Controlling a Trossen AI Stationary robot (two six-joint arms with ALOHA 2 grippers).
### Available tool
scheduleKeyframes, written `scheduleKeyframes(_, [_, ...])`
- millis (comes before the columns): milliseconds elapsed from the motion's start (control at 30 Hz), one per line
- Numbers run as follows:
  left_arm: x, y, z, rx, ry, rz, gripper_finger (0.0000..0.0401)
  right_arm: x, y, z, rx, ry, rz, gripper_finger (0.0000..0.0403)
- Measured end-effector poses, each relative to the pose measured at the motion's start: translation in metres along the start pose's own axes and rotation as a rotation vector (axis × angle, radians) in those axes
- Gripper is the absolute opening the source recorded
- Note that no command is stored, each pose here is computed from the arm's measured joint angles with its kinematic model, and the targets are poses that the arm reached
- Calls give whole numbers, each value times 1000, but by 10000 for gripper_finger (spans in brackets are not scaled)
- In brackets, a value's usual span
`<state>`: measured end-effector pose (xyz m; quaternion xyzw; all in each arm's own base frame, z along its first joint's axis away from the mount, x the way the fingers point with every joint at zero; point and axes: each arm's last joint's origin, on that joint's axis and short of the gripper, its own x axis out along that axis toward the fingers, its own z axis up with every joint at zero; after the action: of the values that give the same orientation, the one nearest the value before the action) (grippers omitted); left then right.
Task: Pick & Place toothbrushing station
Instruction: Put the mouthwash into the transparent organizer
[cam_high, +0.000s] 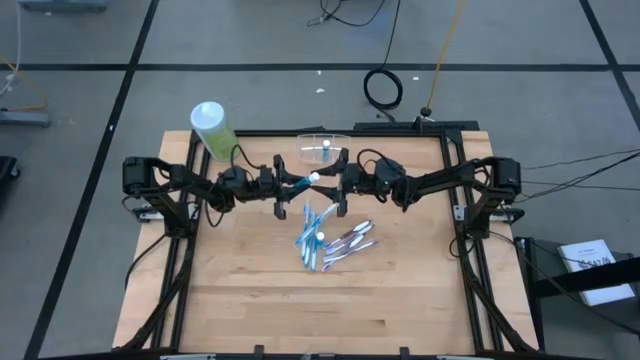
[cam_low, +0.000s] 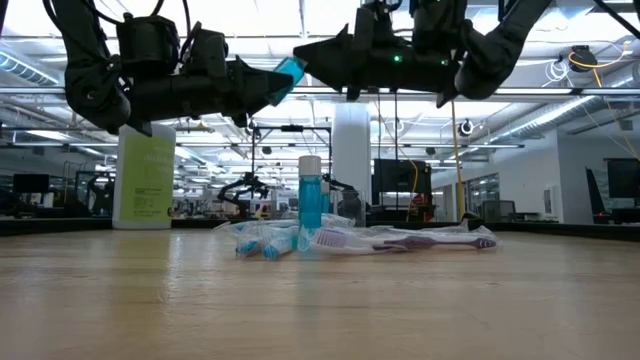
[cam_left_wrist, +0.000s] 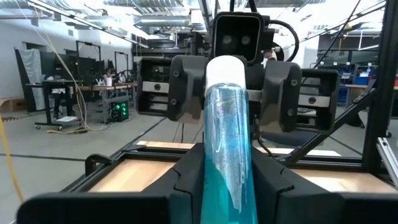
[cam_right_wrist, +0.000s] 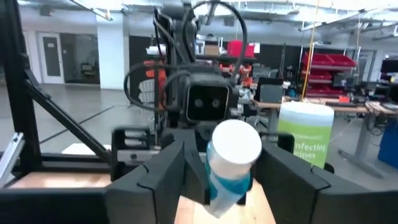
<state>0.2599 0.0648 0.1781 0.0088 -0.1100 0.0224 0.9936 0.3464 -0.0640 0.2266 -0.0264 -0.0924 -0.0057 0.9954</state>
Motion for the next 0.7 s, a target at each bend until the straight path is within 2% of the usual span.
scheduleKeyframes(400, [0, 0, -1, -1, 13, -2, 88, 0, -1, 0, -22, -1, -2, 117])
scheduleKeyframes(700, [0, 0, -2, 2, 16, -5, 89, 0, -1, 0, -22, -1, -1, 108])
